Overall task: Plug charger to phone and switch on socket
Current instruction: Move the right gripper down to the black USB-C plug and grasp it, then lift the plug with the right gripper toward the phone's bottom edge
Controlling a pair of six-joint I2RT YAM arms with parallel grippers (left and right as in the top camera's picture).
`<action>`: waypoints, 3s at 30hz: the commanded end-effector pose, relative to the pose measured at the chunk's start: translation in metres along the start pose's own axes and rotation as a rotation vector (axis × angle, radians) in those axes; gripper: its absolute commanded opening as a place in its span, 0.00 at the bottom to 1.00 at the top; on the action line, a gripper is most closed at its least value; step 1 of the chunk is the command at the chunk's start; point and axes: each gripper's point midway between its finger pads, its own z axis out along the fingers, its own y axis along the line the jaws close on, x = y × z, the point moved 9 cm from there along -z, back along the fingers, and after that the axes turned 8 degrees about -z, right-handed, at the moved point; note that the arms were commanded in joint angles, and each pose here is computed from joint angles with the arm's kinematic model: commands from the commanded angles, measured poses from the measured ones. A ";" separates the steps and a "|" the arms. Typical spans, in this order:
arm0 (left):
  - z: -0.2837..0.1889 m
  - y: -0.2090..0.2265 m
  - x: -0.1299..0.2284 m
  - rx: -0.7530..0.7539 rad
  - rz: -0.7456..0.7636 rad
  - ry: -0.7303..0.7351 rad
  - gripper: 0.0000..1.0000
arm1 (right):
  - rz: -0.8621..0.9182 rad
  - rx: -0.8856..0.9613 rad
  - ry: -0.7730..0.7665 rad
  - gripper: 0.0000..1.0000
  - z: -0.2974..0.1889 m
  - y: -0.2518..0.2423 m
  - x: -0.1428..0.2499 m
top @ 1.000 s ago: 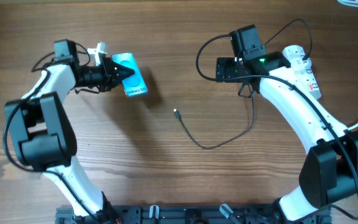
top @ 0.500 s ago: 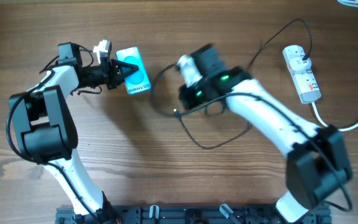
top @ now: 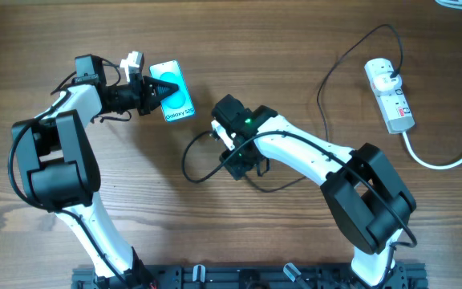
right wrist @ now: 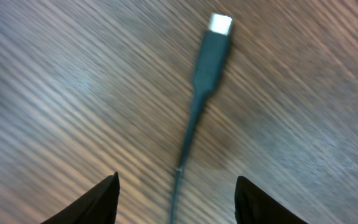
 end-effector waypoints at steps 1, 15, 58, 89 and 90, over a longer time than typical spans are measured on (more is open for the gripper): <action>0.000 0.000 0.000 0.020 0.022 0.005 0.04 | -0.030 0.104 0.079 0.61 0.025 -0.010 0.021; 0.000 0.000 -0.001 0.020 0.025 0.005 0.04 | 0.197 0.106 -0.014 0.64 0.030 -0.096 0.033; -0.001 -0.010 0.001 0.134 -0.011 0.044 0.04 | 0.425 0.006 -0.137 0.04 0.027 -0.120 0.029; -0.019 -0.138 0.036 0.031 0.043 -0.038 0.04 | 0.089 -1.149 -0.624 0.05 -0.129 -0.020 -0.039; -0.020 -0.145 0.038 0.024 0.066 -0.048 0.04 | 0.083 -1.142 -0.638 0.04 -0.136 -0.019 -0.038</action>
